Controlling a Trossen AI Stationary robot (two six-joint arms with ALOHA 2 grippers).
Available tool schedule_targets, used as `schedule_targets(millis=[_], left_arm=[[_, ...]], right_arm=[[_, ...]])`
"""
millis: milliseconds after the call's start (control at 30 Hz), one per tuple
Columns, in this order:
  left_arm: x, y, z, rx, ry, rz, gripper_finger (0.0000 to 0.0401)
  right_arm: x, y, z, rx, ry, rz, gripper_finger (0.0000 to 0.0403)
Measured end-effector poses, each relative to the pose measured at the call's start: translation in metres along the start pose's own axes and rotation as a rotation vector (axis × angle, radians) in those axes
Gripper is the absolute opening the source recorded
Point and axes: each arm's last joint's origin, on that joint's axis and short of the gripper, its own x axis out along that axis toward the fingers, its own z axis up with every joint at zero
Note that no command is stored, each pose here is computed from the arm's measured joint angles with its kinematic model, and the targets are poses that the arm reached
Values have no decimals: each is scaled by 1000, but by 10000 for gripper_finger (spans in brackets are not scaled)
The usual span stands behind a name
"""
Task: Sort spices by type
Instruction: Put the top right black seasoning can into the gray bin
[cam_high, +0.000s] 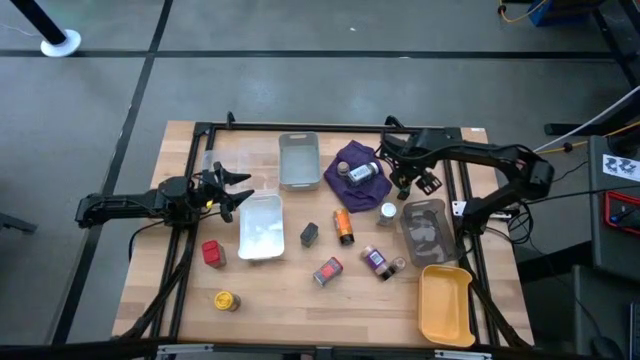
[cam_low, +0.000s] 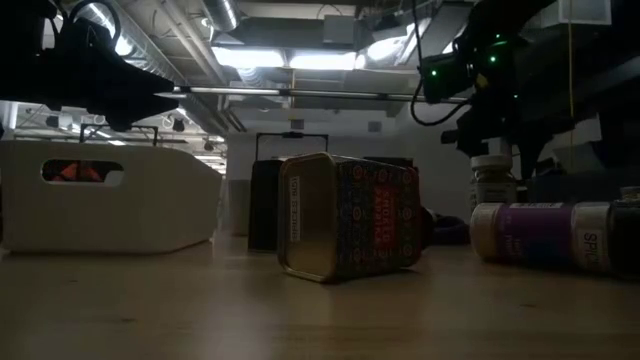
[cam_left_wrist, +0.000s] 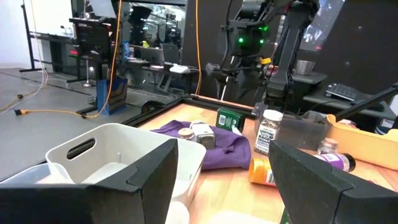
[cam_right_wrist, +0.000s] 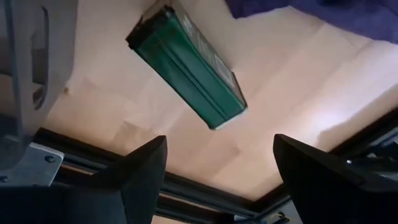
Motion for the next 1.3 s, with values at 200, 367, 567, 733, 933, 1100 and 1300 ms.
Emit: schedule_targets(millis=[200, 367, 567, 733, 933, 1100, 1300], left_arm=[[0, 0, 0, 0, 0, 0, 235], [0, 0, 0, -11, 0, 0, 235], [0, 0, 0, -16, 0, 0, 235], [0, 0, 0, -18, 0, 0, 235], [0, 0, 0, -18, 1, 0, 235], [0, 0, 0, -18, 0, 0, 235], [0, 0, 0, -18, 0, 0, 235]], right_arm=[[6, 1, 11, -59, 6, 25, 293], [7, 6, 28, -153, 4, 23, 293], [14, 4, 34, -164, 18, 33, 293], [18, 2, 36, -165, 35, 44, 293], [22, 2, 38, -167, 24, 68, 293], [29, 0, 43, -163, -4, 106, 293], [41, -3, 50, -126, 4, 130, 293]])
